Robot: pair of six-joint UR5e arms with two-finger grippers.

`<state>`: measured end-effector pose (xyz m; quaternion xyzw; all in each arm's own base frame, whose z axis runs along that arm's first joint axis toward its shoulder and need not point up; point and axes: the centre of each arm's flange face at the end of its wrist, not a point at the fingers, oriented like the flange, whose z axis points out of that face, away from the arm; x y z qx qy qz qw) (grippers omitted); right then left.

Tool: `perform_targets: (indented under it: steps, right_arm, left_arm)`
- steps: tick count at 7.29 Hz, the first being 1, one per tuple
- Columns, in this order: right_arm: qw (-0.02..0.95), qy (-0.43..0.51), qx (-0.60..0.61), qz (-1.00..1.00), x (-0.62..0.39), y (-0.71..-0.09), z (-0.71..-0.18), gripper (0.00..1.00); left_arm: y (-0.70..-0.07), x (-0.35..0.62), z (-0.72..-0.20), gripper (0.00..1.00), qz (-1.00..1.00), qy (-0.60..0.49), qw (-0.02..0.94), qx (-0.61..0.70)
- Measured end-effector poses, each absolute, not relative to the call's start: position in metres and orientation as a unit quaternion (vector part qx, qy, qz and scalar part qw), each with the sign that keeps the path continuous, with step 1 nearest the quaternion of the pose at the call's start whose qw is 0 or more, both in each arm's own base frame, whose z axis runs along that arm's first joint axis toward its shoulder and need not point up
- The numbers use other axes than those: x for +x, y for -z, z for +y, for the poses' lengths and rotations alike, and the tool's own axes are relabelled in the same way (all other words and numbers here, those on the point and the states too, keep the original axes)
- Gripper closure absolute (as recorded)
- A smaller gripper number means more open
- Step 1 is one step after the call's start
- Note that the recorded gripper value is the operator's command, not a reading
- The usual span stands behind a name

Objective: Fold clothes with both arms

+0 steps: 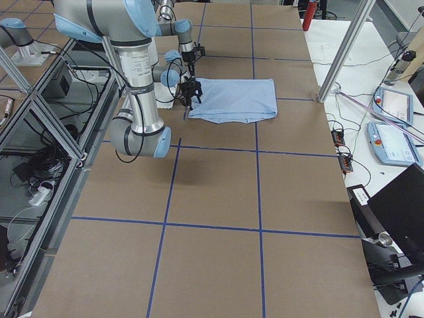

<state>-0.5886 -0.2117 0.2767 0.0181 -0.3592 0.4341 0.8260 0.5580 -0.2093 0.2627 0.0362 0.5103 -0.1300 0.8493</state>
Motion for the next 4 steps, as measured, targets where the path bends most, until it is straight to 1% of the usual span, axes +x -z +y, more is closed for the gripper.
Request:
perform_targets:
  steps: [1,2,4]
  right_arm:
    - [0.825,-0.436,0.018,-0.359,-0.5886,-0.2765,-0.2128,0.81]
    - [0.823,-0.439,0.017,-0.36,-0.5883,-0.2756,-0.2141,1.0]
    - [0.818,-0.446,0.016,-0.363,-0.5876,-0.2717,-0.2181,1.0]
  left_arm:
    - [-0.2622,0.5576,-0.2092,1.0,0.511,0.13,0.849,0.036]
    - [-0.2618,0.5572,-0.2092,1.0,0.511,0.13,0.849,0.036]
    - [-0.2609,0.5566,-0.209,1.0,0.512,0.13,0.848,0.036]
